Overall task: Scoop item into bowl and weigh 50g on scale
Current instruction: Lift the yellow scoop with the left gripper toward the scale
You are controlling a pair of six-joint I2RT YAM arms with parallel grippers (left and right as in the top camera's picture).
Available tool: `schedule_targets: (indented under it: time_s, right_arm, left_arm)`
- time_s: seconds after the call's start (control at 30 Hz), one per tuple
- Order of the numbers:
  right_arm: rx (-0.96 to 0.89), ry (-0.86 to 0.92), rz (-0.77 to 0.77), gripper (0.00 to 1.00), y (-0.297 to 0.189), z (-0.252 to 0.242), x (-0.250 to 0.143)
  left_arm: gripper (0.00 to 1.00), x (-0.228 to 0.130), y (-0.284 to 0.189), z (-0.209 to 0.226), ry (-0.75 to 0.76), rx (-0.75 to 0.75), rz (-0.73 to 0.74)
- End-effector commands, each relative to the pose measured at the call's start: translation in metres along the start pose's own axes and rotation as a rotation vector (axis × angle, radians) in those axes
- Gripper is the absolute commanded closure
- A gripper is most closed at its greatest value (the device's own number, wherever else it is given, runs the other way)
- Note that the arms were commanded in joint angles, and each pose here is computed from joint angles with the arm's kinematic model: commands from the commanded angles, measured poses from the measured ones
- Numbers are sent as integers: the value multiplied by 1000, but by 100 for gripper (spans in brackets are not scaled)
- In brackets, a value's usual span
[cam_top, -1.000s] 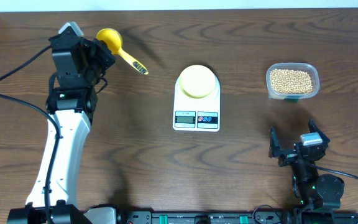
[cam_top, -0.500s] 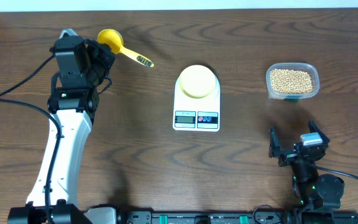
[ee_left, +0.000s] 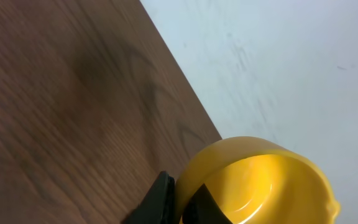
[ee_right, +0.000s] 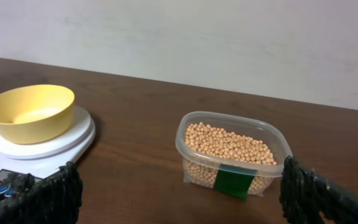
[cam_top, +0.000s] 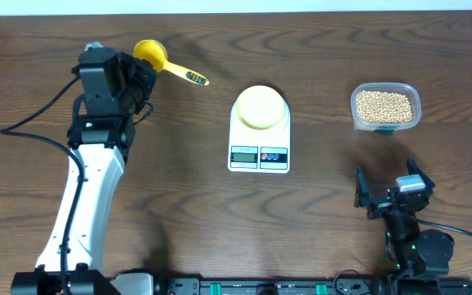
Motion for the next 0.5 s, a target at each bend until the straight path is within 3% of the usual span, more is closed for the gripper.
schedule_targets:
  time_s: [0.0, 0.3, 0.47]
  right_arm:
    - [26, 3, -32, 1, 0, 3, 6]
    - [27, 30, -87, 1, -1, 3, 16]
    - [201, 7, -179, 1, -6, 23, 35]
  left_arm:
    - [92, -7, 2, -1, 1, 9, 19]
    - [92, -26, 3, -5, 36, 11, 65]
    - [92, -32, 3, -6, 49, 14, 79]
Point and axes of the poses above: each gripper's point midway between its finger pads, its own y axis out along the fingers, its own z axis along the line the jaws close on, x = y × z, the point moved 5 cm from there along -y, back along the fingers, and after that the axes turned 4 degrees about -y, right-handed, at the moved point
